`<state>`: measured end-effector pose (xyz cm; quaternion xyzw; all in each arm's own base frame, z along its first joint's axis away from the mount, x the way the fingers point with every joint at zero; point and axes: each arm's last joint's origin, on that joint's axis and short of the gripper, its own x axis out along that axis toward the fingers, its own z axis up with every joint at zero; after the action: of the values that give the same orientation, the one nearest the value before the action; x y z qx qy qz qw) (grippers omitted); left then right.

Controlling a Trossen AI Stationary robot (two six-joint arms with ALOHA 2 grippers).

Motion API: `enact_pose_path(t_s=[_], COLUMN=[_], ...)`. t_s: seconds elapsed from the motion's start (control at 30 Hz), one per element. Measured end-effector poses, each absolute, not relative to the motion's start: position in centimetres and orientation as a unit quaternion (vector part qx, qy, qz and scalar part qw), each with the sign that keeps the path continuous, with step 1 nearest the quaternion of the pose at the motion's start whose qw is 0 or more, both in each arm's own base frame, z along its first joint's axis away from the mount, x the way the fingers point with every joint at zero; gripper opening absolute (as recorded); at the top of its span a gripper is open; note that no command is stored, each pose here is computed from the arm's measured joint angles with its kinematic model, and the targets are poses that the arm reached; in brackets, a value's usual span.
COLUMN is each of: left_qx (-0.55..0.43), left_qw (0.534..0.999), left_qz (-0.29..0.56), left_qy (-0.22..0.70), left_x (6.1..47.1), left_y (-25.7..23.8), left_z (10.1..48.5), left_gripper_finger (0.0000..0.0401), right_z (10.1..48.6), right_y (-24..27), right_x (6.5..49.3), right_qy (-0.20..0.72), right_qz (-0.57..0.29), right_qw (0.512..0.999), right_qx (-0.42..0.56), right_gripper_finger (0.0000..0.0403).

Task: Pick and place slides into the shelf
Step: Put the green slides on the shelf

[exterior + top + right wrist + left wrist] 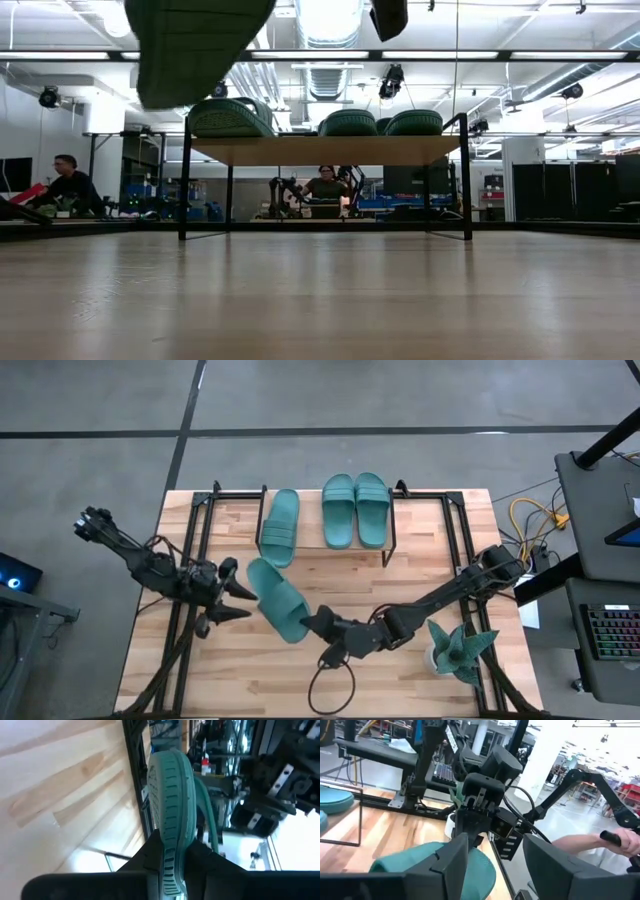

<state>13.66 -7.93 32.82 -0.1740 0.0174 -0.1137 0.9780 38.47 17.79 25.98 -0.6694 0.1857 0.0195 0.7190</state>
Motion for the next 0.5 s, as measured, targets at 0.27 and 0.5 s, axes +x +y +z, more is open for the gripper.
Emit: enact_pose_path(t_s=[0.27, 0.5], left_qx=[-0.155, -0.08], left_qw=[0.981, 0.994], left_qz=[-0.114, -0.068], left_qy=[-0.026, -0.036], left_x=[11.8, 11.6], left_y=[-6.6, -6.2], left_z=[33.8, 33.6], left_gripper_finger=[0.0178, 0.0178], right_z=[26.8, 28.4], right_y=[17.3, 16.2], right_x=[38.2, 37.3], right_qy=[0.214, 0.239], right_qz=[-0.063, -0.165], right_qw=[0.732, 0.745], right_qx=[-0.644, -0.6], right_gripper_finger=[0.0033, 0.0033])
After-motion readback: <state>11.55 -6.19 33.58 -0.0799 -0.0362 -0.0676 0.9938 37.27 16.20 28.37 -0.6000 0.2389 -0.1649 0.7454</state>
